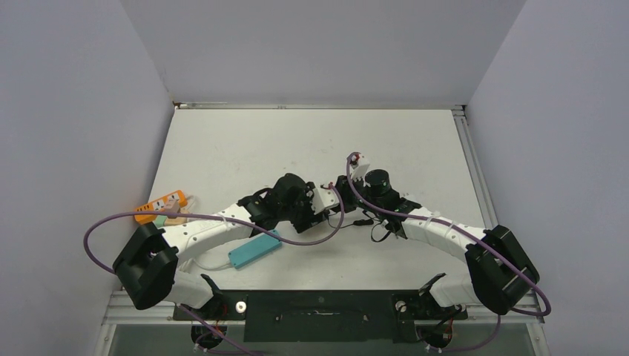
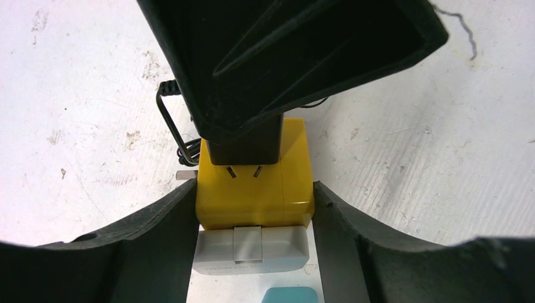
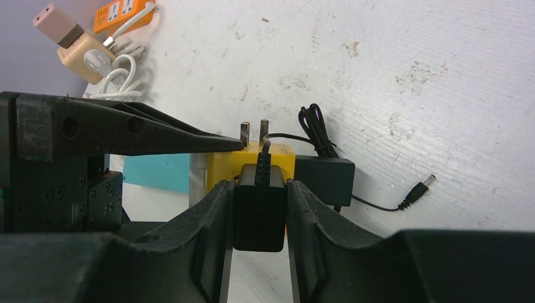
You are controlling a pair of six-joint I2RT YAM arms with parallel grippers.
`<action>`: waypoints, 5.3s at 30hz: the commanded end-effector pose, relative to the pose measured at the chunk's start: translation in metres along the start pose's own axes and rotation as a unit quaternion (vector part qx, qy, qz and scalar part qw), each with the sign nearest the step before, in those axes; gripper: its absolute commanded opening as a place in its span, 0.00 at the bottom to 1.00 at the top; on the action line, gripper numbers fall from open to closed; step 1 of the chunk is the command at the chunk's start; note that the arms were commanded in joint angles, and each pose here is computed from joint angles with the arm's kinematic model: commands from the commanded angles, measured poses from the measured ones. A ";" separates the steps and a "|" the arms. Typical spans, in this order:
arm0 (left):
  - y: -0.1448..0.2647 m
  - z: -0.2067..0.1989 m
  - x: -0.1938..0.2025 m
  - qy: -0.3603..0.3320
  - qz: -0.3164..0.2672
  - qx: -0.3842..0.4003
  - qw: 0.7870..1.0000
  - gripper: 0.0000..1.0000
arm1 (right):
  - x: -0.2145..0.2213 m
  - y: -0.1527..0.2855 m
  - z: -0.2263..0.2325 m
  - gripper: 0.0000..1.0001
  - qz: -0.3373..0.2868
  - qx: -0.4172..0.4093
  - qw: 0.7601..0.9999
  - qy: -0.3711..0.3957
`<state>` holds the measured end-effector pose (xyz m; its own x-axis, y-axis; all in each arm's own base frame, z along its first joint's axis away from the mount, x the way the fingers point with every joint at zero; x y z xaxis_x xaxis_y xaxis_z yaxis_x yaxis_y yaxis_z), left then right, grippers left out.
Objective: Pull the plug off the socket
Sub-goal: Remove the plug from the socket.
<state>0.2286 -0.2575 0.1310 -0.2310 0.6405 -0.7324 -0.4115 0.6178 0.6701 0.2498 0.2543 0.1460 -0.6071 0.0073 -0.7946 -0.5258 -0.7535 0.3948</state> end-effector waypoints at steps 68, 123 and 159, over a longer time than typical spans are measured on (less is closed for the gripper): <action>-0.003 0.019 0.028 -0.002 0.100 -0.077 0.992 0.00 | -0.048 0.021 0.030 0.05 -0.107 0.034 0.993 0.037; 0.008 0.033 0.023 0.016 0.087 -0.110 0.990 0.00 | -0.069 0.050 -0.007 0.05 -0.127 0.156 0.978 0.046; 0.006 0.021 0.028 -0.030 0.109 -0.107 0.988 0.00 | -0.092 0.064 -0.018 0.05 -0.122 0.117 0.986 0.017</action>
<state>0.2347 -0.2889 0.1551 -0.1133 0.6084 -0.7855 -0.4642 0.6666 0.5832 0.2494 0.2109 0.1831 -0.5956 0.0435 -0.8021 -0.6148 -0.6674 0.4203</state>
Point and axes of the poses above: each gripper's point midway between its finger pads, its own y axis back along the fingers, its own z axis along the line the jaws close on, x = y × z, the point moved 4 cm from there along y, back along the fingers, and after that the axes turned 7 degrees about y, right-handed, at the moved point
